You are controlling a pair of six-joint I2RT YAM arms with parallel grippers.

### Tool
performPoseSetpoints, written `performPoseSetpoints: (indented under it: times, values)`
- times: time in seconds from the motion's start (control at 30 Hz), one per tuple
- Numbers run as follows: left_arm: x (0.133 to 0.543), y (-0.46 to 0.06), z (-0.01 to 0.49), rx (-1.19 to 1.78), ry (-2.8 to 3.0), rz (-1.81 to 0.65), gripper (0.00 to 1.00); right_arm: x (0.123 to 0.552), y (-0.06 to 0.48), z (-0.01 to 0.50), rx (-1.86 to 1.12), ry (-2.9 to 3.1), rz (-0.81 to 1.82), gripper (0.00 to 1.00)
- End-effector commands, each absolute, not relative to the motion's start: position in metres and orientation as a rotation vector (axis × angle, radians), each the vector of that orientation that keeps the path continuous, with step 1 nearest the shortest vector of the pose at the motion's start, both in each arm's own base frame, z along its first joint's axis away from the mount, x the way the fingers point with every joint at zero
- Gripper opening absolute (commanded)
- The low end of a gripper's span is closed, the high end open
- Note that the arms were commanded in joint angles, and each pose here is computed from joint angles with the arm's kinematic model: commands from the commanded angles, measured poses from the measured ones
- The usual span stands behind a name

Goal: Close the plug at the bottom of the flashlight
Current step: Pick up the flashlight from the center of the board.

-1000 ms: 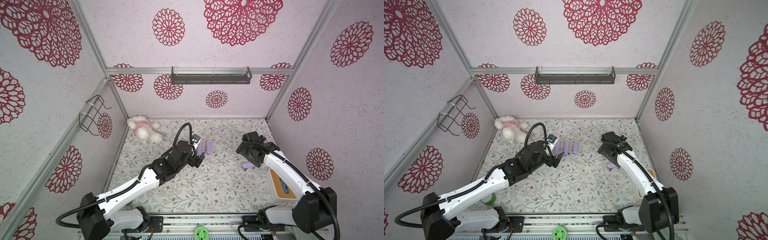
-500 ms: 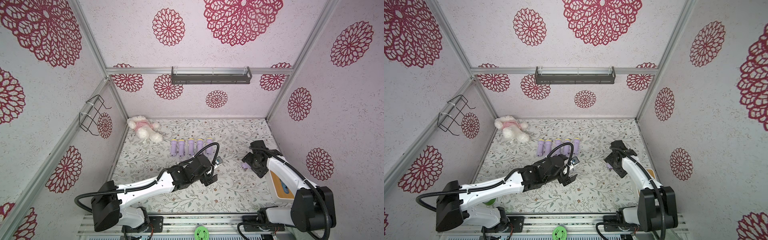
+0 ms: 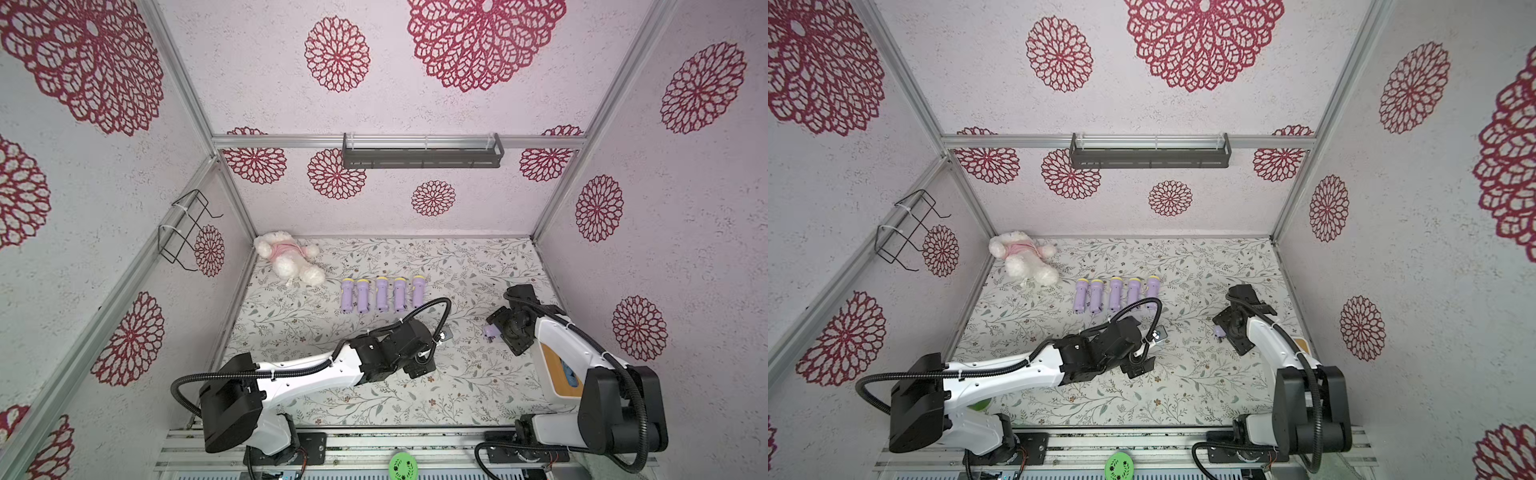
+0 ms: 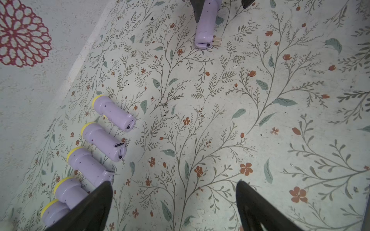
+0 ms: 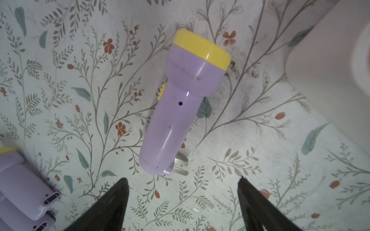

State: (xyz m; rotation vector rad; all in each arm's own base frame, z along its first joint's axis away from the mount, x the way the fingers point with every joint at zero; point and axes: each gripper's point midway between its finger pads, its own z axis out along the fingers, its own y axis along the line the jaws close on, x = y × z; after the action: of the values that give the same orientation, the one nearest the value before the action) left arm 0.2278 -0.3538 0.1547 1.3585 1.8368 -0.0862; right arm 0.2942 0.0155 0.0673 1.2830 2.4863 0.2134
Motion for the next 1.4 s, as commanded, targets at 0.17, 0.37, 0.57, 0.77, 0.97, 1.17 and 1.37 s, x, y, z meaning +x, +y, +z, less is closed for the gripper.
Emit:
performPoseSetpoints:
  times: [0.17, 0.37, 0.57, 0.77, 0.97, 1.17, 1.37]
  values:
    - [0.231, -0.356, 0.161, 1.356, 1.816, -0.054, 0.97, 0.307, 0.014, 0.063, 1.363, 2.436, 0.253, 0.82]
    - [0.232, -0.357, 0.158, 1.361, 1.819, -0.039, 0.97, 0.31, 0.014, 0.053, 1.4, 2.45, 0.257, 0.78]
    - [0.234, -0.356, 0.156, 1.363, 1.819, -0.023, 0.97, 0.315, 0.013, 0.045, 1.422, 2.462, 0.262, 0.76]
    - [0.234, -0.356, 0.153, 1.371, 1.825, -0.015, 0.97, 0.319, 0.014, 0.037, 1.435, 2.475, 0.276, 0.74]
    - [0.234, -0.356, 0.15, 1.378, 1.83, -0.008, 0.97, 0.32, 0.01, 0.031, 1.449, 2.483, 0.25, 0.71]
    - [0.235, -0.355, 0.147, 1.382, 1.832, 0.002, 0.97, 0.322, 0.008, 0.025, 1.454, 2.491, 0.237, 0.69]
    - [0.236, -0.355, 0.146, 1.384, 1.833, 0.009, 0.97, 0.326, 0.009, 0.021, 1.453, 2.502, 0.244, 0.68]
